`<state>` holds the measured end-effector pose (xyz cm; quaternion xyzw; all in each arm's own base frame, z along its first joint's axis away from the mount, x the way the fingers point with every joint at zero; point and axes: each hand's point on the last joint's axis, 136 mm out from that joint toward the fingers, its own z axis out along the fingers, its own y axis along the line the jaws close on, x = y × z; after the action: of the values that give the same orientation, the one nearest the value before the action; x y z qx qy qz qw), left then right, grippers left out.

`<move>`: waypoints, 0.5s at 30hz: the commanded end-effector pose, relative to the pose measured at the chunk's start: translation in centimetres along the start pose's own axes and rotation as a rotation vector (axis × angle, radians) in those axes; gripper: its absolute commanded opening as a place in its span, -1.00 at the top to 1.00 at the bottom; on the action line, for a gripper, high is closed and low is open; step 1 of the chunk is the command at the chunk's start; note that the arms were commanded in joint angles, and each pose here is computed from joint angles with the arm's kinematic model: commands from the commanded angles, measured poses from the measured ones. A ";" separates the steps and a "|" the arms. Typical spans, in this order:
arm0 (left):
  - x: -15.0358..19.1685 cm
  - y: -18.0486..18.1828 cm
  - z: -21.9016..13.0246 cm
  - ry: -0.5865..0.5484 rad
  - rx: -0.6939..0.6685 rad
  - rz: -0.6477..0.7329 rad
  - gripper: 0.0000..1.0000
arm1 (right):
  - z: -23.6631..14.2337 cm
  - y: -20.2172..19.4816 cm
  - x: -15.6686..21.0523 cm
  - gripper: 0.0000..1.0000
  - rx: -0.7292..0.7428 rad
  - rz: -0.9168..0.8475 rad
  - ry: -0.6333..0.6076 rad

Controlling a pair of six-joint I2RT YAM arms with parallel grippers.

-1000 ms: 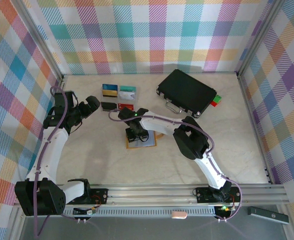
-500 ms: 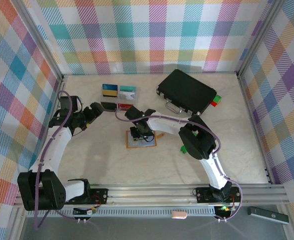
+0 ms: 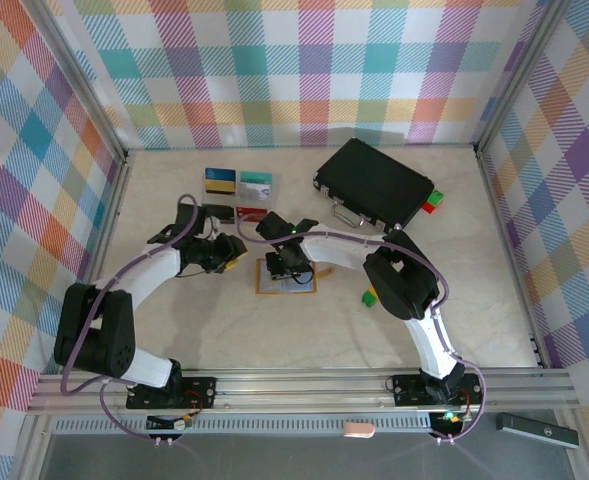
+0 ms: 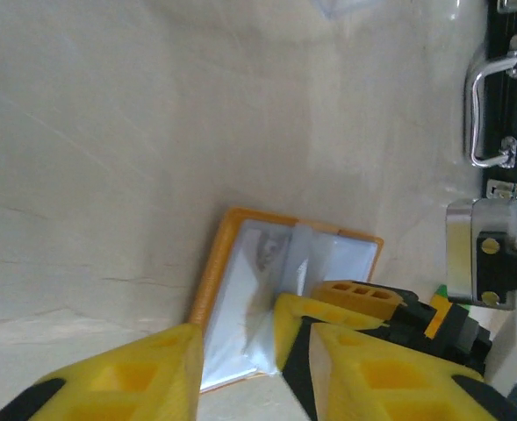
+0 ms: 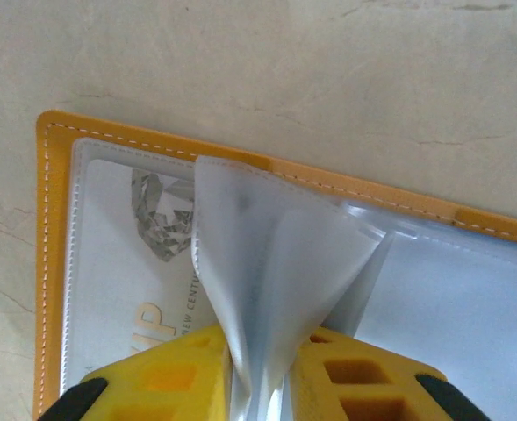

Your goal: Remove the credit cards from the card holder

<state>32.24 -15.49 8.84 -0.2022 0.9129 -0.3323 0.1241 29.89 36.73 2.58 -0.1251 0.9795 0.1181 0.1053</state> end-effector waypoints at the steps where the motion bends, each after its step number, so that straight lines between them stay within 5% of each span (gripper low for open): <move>1: 1.3 -1.9 1.9 0.063 0.080 0.009 0.47 | -1.0 -0.2 -0.2 0.54 -0.008 0.024 -0.019; 7: 2.5 -1.2 4.7 0.136 0.066 -0.014 0.80 | -0.9 -0.3 -0.1 0.54 -0.014 0.029 -0.018; 15: 3.7 0.5 7.0 0.199 -0.006 -0.042 0.94 | -0.8 -0.5 0.0 0.49 -0.007 0.026 -0.011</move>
<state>31.14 -20.16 2.93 -0.1900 0.9173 -0.3486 0.0304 29.77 36.48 2.57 -0.1226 0.9791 0.1212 0.1074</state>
